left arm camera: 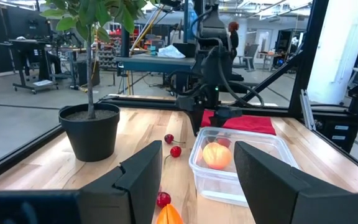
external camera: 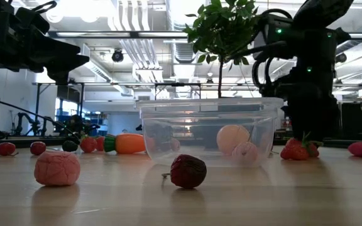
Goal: Pick and placing Produce into tupperware
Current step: Put the red strawberry into the transparent bin
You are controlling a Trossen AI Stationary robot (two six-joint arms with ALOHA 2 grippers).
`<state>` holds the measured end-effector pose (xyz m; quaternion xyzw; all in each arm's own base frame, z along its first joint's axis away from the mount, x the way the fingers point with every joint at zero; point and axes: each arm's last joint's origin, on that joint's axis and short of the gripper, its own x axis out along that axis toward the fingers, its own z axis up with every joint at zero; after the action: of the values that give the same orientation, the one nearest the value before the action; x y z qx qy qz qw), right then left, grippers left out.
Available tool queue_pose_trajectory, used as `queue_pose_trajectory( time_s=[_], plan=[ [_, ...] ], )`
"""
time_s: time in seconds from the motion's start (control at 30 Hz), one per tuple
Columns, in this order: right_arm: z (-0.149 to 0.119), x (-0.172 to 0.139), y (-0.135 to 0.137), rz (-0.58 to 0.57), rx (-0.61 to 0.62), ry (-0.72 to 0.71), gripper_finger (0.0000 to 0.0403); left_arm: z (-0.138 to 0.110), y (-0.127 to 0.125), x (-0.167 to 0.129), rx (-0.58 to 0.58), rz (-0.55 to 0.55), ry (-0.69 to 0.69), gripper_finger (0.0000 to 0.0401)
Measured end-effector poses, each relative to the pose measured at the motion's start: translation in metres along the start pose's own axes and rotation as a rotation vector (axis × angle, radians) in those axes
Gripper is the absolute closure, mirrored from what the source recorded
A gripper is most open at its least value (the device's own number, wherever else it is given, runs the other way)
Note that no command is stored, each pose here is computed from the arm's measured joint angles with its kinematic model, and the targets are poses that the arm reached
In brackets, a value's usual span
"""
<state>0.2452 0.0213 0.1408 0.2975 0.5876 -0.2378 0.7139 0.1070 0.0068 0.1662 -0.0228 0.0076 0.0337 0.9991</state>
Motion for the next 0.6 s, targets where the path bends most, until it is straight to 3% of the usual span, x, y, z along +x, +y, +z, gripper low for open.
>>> queue_pose_trajectory(
  time_s=[0.27, 0.43, 0.6],
  plan=[
    [0.012, -0.006, -0.007, 0.124, 0.130, 0.065, 0.0151, 0.000, 0.000, 0.000, 0.000, 0.000, -0.001, 0.0214],
    [0.014, -0.006, -0.010, 0.115, 0.237, 0.070, 0.0148, 0.000, 0.000, 0.000, 0.000, 0.000, 0.001, 0.0214],
    [0.014, -0.005, -0.010, 0.101, 0.256, 0.068, 0.0157, 0.000, 0.000, 0.000, 0.000, 0.000, 0.000, 0.0214]
  ],
)
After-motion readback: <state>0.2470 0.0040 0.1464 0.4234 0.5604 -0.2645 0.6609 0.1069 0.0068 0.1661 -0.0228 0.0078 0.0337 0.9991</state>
